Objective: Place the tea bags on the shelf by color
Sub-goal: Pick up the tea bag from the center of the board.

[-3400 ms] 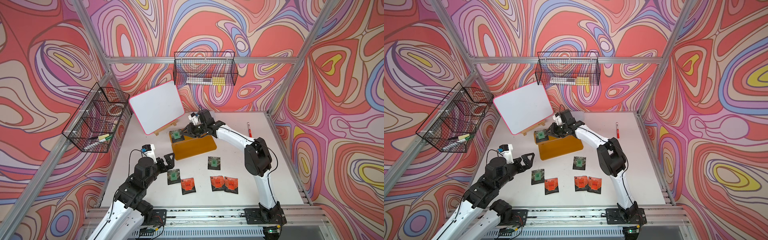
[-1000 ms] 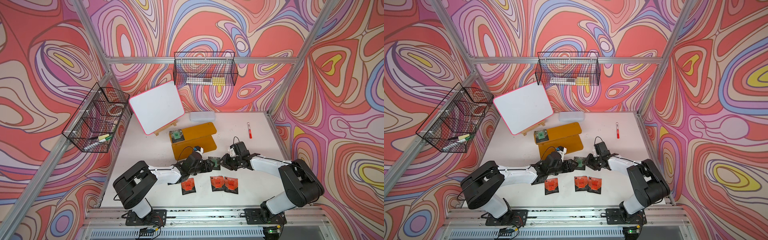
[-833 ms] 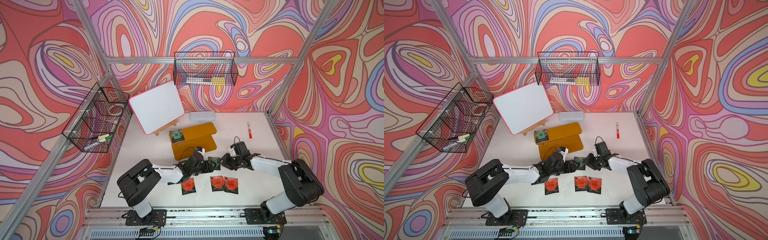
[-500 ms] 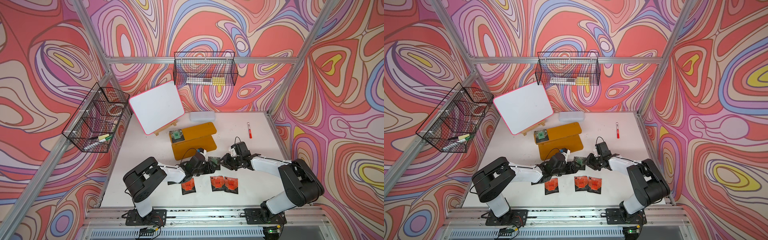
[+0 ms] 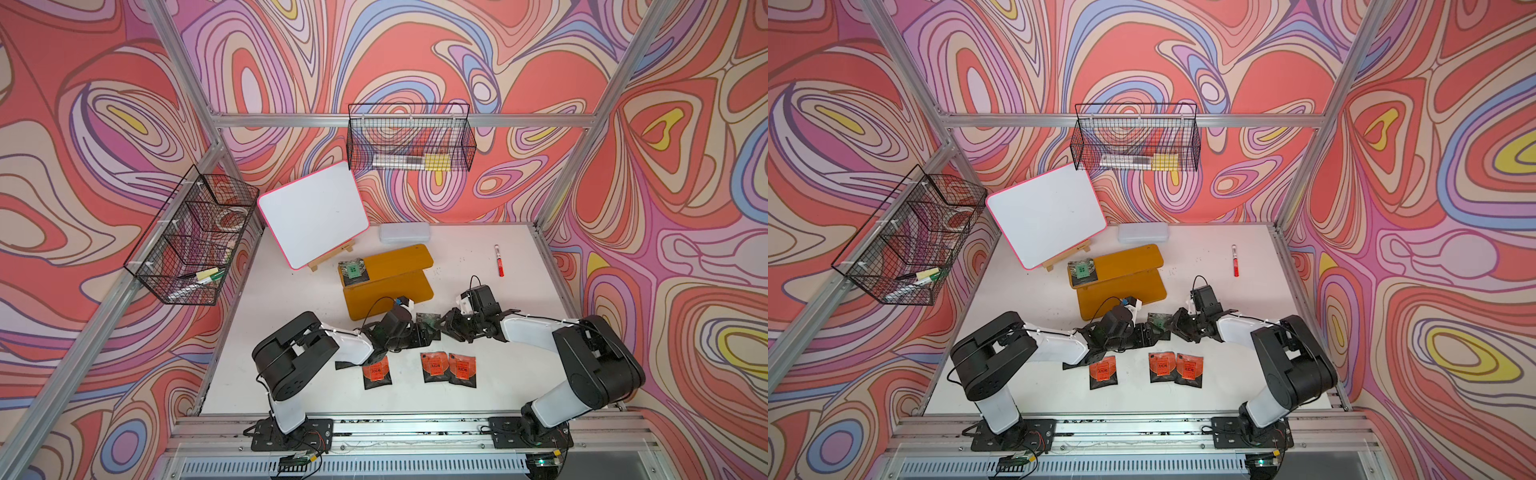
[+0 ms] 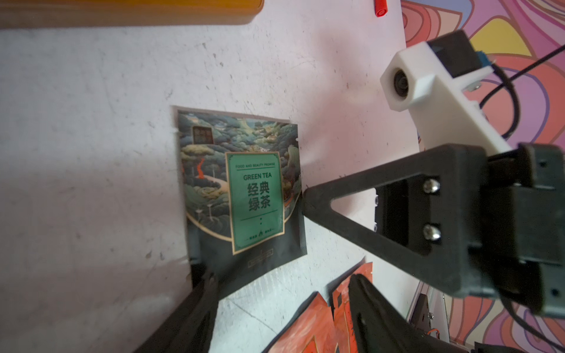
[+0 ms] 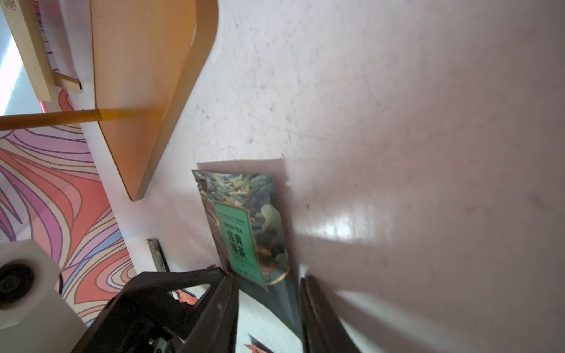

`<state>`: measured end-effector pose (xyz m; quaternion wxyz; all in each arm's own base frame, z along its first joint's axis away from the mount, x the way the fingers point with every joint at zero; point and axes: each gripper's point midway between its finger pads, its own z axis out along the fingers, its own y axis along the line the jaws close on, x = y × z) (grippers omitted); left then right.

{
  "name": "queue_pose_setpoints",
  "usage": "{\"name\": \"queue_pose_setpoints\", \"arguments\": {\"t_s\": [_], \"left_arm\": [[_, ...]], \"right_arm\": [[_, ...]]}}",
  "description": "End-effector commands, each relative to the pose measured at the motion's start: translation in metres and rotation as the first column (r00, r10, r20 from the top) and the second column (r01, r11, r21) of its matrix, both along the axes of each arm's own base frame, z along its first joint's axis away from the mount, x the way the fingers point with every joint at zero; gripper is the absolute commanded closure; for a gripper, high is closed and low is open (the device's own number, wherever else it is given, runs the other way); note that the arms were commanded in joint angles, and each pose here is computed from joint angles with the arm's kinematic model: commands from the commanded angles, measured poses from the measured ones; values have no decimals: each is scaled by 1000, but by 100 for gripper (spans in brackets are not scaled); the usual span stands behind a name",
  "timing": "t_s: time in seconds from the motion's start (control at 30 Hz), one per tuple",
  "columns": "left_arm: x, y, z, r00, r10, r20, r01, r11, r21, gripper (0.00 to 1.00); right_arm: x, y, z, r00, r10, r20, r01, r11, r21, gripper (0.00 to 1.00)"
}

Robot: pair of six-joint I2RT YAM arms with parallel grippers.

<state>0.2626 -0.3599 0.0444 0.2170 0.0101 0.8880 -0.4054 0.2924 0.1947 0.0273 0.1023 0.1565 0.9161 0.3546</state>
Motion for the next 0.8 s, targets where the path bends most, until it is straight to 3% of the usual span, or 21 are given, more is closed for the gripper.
{"name": "queue_pose_setpoints", "arguments": {"t_s": [0.0, 0.33, 0.77], "left_arm": [[-2, -3, -3, 1000, 0, -9, 0, 1000, 0, 29], [-4, 0, -8, 1000, 12, -21, -12, 1000, 1, 29], [-2, 2, -2, 1000, 21, -3, -21, 1000, 6, 29]], "right_arm": [[-5, -1, -12, 999, -19, -40, 20, 1000, 18, 64], [-3, 2, -10, 999, -37, -23, 39, 997, 66, 65], [17, -15, -8, 998, 6, 70, 3, 993, -120, 65]]}}
